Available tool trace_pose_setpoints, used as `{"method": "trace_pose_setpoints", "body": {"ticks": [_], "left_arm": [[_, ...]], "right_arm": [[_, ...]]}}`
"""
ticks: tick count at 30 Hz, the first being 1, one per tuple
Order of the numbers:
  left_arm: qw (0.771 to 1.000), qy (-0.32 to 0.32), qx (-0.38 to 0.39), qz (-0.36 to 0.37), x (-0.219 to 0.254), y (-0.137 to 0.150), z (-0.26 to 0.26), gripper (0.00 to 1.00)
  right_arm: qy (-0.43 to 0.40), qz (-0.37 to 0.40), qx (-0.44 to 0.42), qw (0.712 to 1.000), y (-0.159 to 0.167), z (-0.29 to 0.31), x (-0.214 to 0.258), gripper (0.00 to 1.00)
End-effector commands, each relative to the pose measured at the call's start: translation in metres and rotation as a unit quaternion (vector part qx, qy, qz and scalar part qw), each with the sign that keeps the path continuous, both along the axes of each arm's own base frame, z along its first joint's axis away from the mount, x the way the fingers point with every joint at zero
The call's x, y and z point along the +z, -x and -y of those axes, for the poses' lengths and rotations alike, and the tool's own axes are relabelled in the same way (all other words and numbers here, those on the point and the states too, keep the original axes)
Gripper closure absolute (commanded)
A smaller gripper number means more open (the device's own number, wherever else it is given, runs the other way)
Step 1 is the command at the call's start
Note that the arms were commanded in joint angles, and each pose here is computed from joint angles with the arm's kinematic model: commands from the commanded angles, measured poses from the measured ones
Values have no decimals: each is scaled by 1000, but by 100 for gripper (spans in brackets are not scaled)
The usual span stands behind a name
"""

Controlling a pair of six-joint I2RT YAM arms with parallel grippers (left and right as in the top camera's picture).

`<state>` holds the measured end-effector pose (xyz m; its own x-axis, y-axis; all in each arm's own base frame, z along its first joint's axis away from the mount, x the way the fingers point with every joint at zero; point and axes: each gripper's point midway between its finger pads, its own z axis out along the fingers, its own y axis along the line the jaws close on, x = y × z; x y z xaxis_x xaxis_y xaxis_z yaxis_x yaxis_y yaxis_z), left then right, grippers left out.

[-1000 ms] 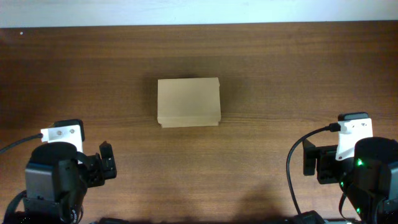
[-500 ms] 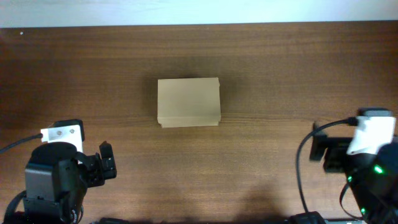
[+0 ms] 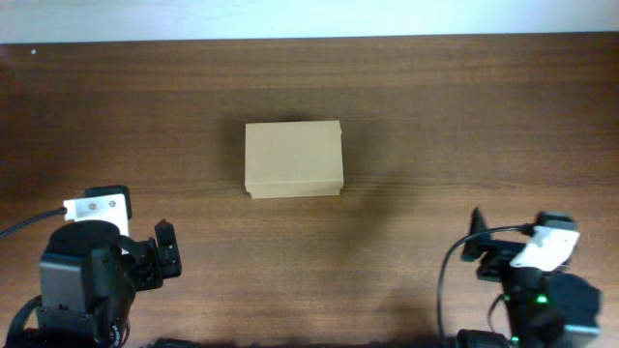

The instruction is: Pack container

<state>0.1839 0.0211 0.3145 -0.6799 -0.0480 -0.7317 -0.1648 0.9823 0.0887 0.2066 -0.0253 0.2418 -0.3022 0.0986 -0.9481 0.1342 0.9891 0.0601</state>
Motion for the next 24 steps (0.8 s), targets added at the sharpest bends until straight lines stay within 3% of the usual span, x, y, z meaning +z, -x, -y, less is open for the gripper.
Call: {"method": "trace_pose_setpoints", "body": {"ticks": [1, 8, 24], "left_arm": [[1000, -5, 8, 0, -1, 0, -3, 1], [1000, -5, 8, 0, -1, 0, -3, 1], [1000, -5, 8, 0, -1, 0, -3, 0]], "right_arm": [[-15, 0, 23, 1000, -7, -8, -42, 1], [-15, 15, 29, 999, -17, -8, -99, 1], [-16, 7, 28, 999, -19, -8, -112, 1]]}}
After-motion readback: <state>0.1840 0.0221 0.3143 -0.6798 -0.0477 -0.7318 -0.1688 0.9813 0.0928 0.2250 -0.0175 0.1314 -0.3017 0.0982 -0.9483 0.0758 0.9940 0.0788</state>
